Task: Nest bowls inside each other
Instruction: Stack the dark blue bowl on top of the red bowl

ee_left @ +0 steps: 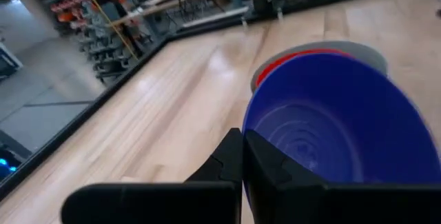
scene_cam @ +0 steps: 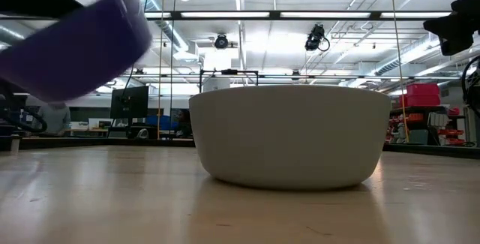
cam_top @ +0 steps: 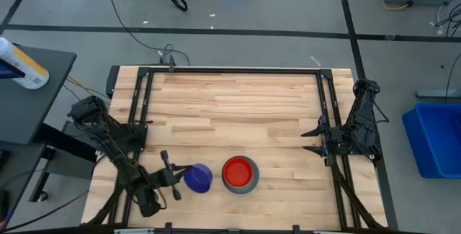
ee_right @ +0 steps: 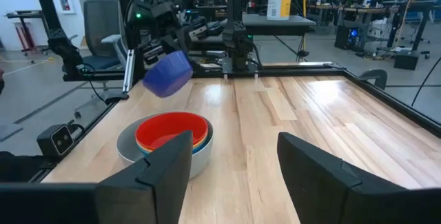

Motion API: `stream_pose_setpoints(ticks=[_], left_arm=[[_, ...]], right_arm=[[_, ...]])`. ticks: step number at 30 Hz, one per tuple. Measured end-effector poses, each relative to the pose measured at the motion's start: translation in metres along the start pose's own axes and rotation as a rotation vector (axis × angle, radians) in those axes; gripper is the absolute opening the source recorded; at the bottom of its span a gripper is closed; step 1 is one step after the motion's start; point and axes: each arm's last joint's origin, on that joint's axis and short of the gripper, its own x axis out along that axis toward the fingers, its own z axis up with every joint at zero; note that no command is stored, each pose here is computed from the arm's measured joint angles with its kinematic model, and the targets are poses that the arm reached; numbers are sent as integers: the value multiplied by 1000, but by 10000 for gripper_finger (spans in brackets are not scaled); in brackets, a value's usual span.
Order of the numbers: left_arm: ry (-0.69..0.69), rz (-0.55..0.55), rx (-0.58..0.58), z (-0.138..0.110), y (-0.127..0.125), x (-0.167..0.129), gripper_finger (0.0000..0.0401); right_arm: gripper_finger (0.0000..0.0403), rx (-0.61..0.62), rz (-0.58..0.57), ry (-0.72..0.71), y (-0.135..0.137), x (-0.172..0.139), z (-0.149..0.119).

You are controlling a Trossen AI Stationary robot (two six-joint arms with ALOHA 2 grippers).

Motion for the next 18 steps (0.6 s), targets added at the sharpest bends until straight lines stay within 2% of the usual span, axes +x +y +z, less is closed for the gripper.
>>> stream_pose_setpoints(ticks=[5,10,18], left_arm=[[40,-46,51,15,-4,25,4],[-39,-172,119,42,-8,46,4],[-105,-244,142,61,14,95,4]], right_arm=[[210,-4,0,0,0,0,0],[200,-11,0,0,0,0,0],[185,-11,0,0,0,0,0]])
